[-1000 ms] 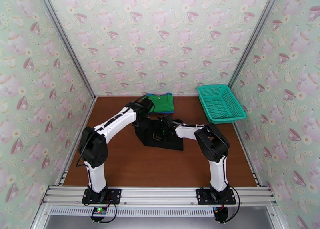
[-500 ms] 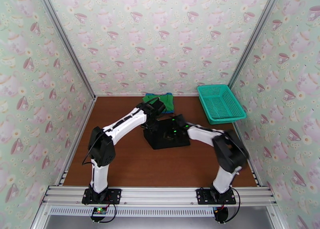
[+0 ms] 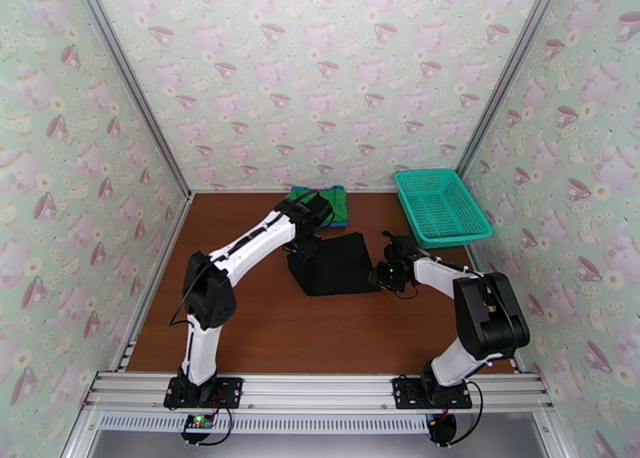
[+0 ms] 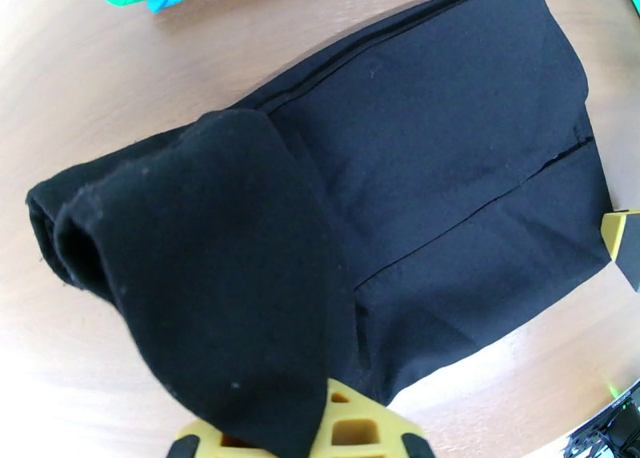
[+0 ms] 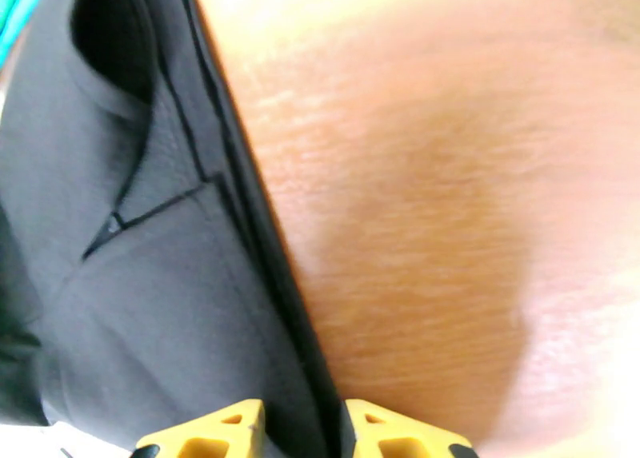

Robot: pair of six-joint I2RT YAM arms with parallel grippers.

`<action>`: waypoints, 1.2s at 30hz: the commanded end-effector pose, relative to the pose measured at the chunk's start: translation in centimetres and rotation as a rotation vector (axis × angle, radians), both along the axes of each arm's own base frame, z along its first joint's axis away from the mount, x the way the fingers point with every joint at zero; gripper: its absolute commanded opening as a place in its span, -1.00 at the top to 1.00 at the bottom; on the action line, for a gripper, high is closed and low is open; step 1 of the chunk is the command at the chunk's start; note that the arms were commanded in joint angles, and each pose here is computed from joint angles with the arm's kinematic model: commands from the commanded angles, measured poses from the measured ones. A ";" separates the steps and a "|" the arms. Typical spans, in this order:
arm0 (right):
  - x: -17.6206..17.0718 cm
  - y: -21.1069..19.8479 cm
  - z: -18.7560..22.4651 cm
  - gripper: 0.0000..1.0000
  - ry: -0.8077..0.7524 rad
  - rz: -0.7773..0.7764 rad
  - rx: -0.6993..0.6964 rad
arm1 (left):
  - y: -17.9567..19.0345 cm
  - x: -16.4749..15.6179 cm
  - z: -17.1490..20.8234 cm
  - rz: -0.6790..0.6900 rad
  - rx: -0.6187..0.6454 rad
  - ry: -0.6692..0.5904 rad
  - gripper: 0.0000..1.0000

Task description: Fold and stack the mixed laundry pile

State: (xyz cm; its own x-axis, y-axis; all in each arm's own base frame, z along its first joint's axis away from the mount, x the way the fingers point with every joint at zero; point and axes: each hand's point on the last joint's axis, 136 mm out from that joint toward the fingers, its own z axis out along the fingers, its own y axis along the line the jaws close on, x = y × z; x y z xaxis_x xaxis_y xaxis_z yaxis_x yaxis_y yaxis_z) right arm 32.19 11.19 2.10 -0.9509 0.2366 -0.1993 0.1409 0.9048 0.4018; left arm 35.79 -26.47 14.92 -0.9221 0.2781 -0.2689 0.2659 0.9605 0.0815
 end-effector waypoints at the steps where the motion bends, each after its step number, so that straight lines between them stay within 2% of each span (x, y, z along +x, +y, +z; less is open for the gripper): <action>1: 0.4 0.7 -0.1 0.36 -0.013 0.025 0.022 | -1.0 0.3 0.4 -0.024 0.007 -0.016 1.00; 6: -0.8 2.9 -1.2 0.45 0.021 0.027 0.110 | -4.0 0.3 0.2 -0.062 -0.017 -0.009 1.00; 12: -2.2 5.7 -2.5 0.48 0.047 0.070 0.116 | -8.3 0.0 -1.0 -0.082 -0.086 0.011 1.00; 20: -2.2 5.3 -2.3 0.48 0.042 0.070 0.089 | -12.9 -0.6 -3.1 -0.098 -0.194 0.063 1.00; 30: -2.4 5.3 -2.5 0.48 0.052 0.072 0.086 | -16.3 -0.3 -5.1 -0.109 -0.319 0.092 1.00; 32: -2.5 5.1 -2.3 0.45 0.052 0.071 0.079 | -16.6 -0.2 -5.6 -0.108 -0.332 0.100 0.74; 34: -2.6 4.8 -2.1 0.41 0.048 0.066 0.064 | -16.6 -0.1 -6.3 -0.099 -0.334 0.116 0.15; 36: -2.7 4.5 -1.7 0.37 0.039 0.061 0.050 | -16.7 0.0 -6.7 -0.100 -0.337 0.126 -0.16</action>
